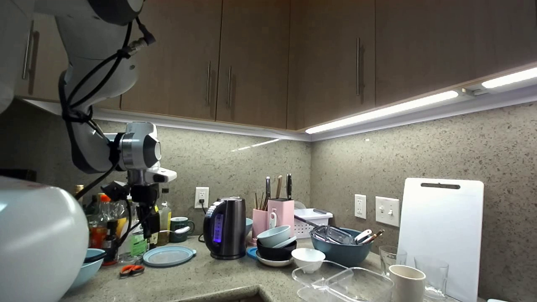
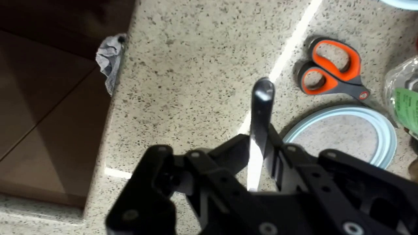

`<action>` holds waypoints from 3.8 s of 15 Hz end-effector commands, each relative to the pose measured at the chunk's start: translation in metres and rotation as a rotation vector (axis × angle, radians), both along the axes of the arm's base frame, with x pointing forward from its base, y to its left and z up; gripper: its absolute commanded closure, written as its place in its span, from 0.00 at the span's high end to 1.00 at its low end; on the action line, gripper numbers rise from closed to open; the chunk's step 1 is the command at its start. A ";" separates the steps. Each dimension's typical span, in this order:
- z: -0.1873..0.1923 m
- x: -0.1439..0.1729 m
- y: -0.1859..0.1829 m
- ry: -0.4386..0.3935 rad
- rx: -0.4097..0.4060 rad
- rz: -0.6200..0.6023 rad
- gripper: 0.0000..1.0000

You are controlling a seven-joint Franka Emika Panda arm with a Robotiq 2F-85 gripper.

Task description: Pick up the spoon from the counter and put it in the sink

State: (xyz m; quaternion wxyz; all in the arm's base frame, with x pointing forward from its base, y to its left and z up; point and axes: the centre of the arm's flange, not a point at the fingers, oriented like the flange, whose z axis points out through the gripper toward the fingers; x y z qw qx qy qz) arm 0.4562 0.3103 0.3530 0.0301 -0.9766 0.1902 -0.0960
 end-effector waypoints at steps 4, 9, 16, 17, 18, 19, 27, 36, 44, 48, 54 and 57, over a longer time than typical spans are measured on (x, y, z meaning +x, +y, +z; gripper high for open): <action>0.001 -0.005 -0.001 -0.007 0.001 0.004 0.04; 0.041 -0.008 -0.096 -0.109 0.002 -0.184 0.04; 0.079 -0.058 -0.243 -0.208 0.049 -0.526 0.04; 0.081 -0.070 -0.264 -0.217 0.064 -0.572 0.04; 0.082 -0.079 -0.279 -0.225 0.079 -0.618 0.04; 0.076 -0.040 -0.251 -0.180 0.040 -0.540 0.16; 0.082 -0.065 -0.280 -0.201 0.064 -0.616 0.04; 0.127 -0.125 -0.514 -0.285 0.206 -1.177 0.04; 0.125 -0.135 -0.528 -0.305 0.200 -1.234 0.16; 0.120 -0.139 -0.525 -0.098 0.254 -1.179 0.04; 0.119 -0.142 -0.516 -0.050 0.304 -1.317 0.04; 0.119 -0.136 -0.513 -0.143 0.322 -1.474 0.04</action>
